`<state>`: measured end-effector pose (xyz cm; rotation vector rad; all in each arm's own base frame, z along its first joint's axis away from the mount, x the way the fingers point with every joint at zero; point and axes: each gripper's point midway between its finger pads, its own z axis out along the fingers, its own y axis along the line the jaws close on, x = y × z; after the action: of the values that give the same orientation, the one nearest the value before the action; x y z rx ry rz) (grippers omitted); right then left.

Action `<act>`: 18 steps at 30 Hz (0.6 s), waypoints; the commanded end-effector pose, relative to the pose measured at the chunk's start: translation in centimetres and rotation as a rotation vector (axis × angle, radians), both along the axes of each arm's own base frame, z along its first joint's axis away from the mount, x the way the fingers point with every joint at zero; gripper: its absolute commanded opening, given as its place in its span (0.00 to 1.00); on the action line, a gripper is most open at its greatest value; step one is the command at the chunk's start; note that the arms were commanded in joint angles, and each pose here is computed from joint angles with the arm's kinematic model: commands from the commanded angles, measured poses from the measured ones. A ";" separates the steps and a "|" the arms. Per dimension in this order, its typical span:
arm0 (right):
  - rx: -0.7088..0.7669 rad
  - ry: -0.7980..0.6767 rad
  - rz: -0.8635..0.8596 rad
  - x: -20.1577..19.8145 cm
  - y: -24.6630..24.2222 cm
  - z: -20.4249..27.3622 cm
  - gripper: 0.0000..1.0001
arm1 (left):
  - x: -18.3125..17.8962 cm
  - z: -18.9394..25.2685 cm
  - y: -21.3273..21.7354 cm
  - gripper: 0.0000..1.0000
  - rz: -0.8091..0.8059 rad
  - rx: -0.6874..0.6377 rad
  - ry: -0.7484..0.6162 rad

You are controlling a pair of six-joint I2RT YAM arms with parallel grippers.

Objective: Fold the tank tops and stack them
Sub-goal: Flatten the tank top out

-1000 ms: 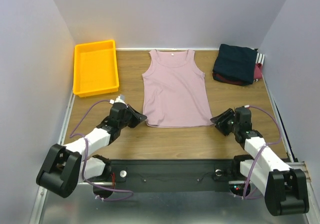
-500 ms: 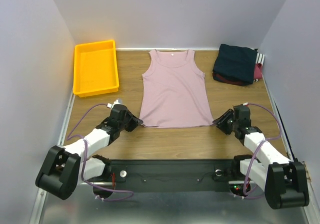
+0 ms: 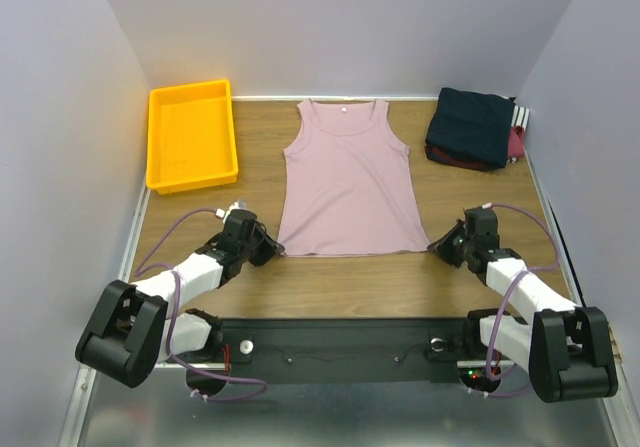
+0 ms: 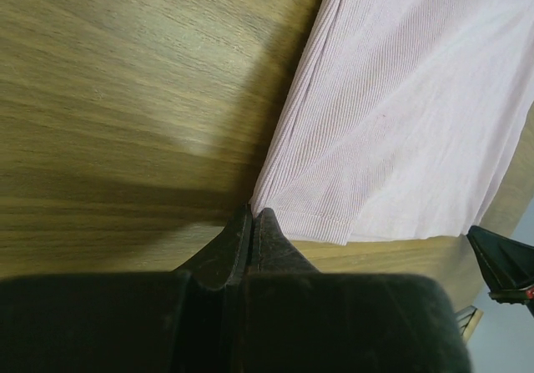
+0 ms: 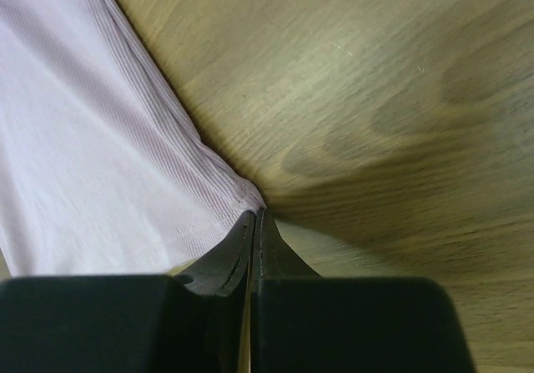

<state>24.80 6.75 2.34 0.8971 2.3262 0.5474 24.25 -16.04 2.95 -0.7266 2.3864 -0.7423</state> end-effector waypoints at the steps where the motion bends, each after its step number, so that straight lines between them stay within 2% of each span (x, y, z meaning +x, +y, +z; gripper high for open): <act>1: -0.110 -0.065 -0.062 2.3 -2.3 2.5 0.00 | -0.2 -0.1 0.2 0.00 -0.028 0.038 -0.006; 6: -0.150 -0.060 -0.145 2.2 -5.5 3.7 0.00 | -1.5 -1.0 0.0 0.00 -0.064 0.032 0.024; 13: -0.083 -0.042 -0.134 0.5 -5.2 4.0 0.01 | -3.6 -1.8 -1.3 0.00 -0.124 0.001 0.052; 14: -0.048 -0.038 -0.123 0.3 -4.6 4.0 0.14 | -4.0 -1.8 -1.7 0.00 -0.145 -0.005 0.055; 15: -0.040 -0.047 -0.121 0.4 -4.4 4.2 0.20 | -4.0 -1.6 -1.9 0.00 -0.154 -0.009 0.051; 16: -0.033 -0.051 -0.114 0.4 -4.3 4.3 0.27 | -4.2 -1.2 -2.3 0.04 -0.176 -0.022 0.044; 17: -0.044 -0.056 -0.110 0.4 -4.4 4.6 0.41 | -4.2 -0.7 -2.6 0.09 -0.191 -0.034 0.032; 18: -0.052 -0.064 -0.111 0.6 -4.5 4.9 0.48 | -4.2 -0.3 -2.9 0.15 -0.203 -0.045 0.018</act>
<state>25.30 2.09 6.17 0.9859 2.2171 0.4362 21.09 -18.37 2.19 -0.5745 2.4793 -0.8304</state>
